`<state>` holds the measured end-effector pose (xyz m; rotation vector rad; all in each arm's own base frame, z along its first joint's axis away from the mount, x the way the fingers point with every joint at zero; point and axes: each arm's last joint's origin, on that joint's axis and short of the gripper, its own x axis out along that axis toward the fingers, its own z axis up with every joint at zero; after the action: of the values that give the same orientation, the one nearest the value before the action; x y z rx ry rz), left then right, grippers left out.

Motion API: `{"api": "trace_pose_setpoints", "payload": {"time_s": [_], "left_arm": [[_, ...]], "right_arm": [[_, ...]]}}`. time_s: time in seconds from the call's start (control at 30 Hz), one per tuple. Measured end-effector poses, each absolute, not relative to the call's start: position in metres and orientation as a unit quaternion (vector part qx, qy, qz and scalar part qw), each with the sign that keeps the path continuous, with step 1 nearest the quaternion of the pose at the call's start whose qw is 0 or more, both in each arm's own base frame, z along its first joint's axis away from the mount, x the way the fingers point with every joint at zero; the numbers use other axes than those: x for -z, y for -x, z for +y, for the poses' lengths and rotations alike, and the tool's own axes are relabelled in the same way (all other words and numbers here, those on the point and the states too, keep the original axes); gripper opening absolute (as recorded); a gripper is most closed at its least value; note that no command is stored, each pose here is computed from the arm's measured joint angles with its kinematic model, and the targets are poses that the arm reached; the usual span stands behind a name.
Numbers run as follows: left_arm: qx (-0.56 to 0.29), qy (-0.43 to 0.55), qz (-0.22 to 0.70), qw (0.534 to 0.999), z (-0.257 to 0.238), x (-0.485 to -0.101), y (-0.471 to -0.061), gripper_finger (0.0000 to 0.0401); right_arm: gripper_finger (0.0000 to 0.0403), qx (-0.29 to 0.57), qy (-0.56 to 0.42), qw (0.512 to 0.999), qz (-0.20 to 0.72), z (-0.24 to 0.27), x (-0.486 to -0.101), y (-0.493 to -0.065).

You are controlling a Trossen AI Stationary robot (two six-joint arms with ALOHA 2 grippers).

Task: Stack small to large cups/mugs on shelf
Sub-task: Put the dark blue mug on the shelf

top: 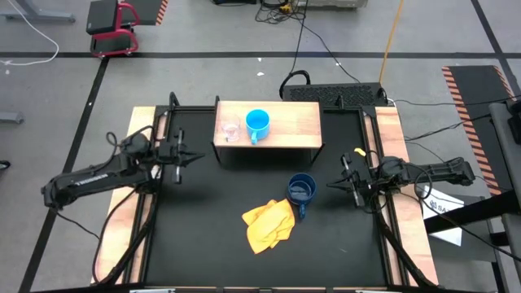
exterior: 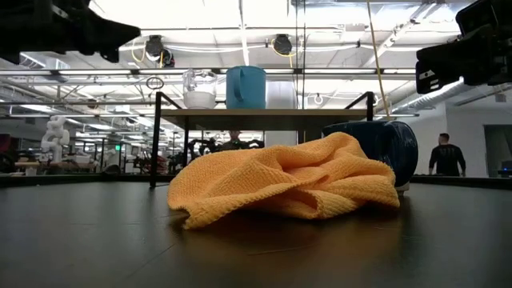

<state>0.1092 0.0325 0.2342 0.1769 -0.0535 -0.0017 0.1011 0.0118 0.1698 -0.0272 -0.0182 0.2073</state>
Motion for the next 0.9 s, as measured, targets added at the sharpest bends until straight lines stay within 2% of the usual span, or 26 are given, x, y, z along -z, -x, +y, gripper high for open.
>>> {"api": "trace_pose_setpoints", "payload": {"time_s": [0.3, 0.57, 0.9], "left_arm": [[0.034, -0.092, -0.004, 0.995, 0.024, -0.224, -0.103, 0.0], [0.073, -0.11, 0.002, 0.991, 0.018, -0.192, -0.109, 0.0], [0.069, -0.121, 0.04, 0.989, 0.018, -0.159, -0.11, 0.0]], "right_arm": [[0.0, -0.103, 0.016, 0.994, -0.009, 0.012, -0.17, -0.101], [0.0, -0.103, 0.015, 0.994, -0.01, 0.012, -0.17, -0.101], [0.0, -0.103, 0.02, 0.994, -0.013, 0.012, -0.17, -0.101]]}}
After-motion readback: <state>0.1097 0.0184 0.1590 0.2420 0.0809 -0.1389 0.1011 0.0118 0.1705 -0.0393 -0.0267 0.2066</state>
